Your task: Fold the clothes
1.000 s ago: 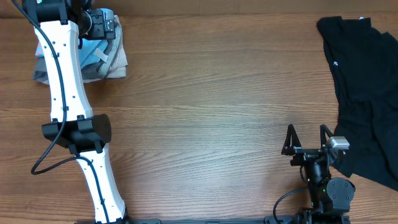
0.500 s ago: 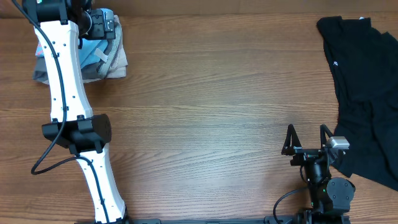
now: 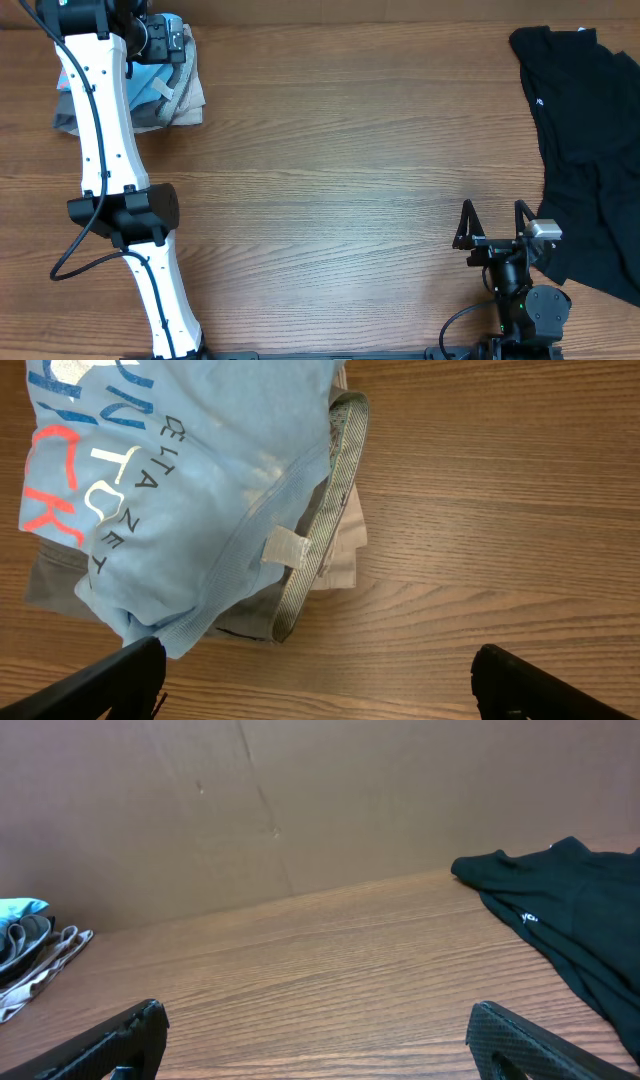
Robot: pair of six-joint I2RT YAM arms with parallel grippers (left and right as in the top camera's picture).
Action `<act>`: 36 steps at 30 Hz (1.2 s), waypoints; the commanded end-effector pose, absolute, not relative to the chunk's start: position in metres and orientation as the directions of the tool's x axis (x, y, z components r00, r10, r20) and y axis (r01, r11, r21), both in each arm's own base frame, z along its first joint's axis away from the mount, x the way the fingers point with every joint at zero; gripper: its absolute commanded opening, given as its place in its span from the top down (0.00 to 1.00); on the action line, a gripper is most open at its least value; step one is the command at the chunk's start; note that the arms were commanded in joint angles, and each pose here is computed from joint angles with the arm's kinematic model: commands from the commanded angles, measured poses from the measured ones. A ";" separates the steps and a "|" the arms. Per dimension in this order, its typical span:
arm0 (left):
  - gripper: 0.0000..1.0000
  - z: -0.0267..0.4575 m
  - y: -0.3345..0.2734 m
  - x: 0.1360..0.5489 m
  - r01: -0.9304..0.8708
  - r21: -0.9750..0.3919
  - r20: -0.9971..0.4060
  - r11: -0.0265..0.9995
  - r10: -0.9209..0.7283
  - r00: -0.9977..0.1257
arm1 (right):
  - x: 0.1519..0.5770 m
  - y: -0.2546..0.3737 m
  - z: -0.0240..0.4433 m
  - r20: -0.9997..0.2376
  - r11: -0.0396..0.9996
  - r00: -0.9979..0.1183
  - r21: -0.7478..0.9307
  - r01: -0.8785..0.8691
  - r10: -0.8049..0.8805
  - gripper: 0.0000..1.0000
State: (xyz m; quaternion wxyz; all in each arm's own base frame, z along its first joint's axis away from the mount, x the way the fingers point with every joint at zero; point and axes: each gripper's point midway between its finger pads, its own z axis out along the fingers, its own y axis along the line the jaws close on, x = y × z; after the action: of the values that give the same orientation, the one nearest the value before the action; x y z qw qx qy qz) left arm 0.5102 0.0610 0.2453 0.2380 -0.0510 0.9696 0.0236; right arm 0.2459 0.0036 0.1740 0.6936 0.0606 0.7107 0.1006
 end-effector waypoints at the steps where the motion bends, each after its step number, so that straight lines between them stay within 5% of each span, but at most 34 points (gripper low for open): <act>1: 0.00 0.258 0.057 0.508 -0.113 0.006 -0.489 0.994 -0.096 -0.867 | 0.246 0.002 0.172 -0.974 0.973 -0.024 0.226 -0.046 0.225 0.00; 8: 0.00 0.299 0.045 0.504 -0.082 0.040 -0.579 0.996 -0.044 -0.814 | 0.246 0.002 0.172 -0.974 0.973 -0.024 0.226 -0.046 0.225 0.00; 16: 0.00 0.356 0.007 0.506 0.086 -0.089 -0.826 0.992 -0.025 -0.563 | 0.246 0.002 0.172 -0.974 0.973 -0.024 0.226 -0.046 0.225 0.00; 29: 0.00 0.297 0.000 0.413 0.100 -0.054 -0.916 0.994 -0.009 -0.402 | 0.246 0.002 0.172 -0.974 0.973 -0.024 0.226 -0.046 0.225 0.00; 36: 0.00 0.256 -0.004 0.347 0.101 -0.015 -0.982 0.995 0.004 -0.187 | 0.246 0.002 0.172 -0.974 0.973 -0.024 0.226 -0.046 0.225 0.00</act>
State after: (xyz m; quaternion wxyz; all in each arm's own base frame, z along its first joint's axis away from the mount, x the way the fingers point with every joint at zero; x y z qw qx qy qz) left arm 0.3773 0.0000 0.2751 0.6154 0.0280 0.7867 -0.0409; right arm 0.2459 0.0028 0.1742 0.6942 0.0616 0.7102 0.0993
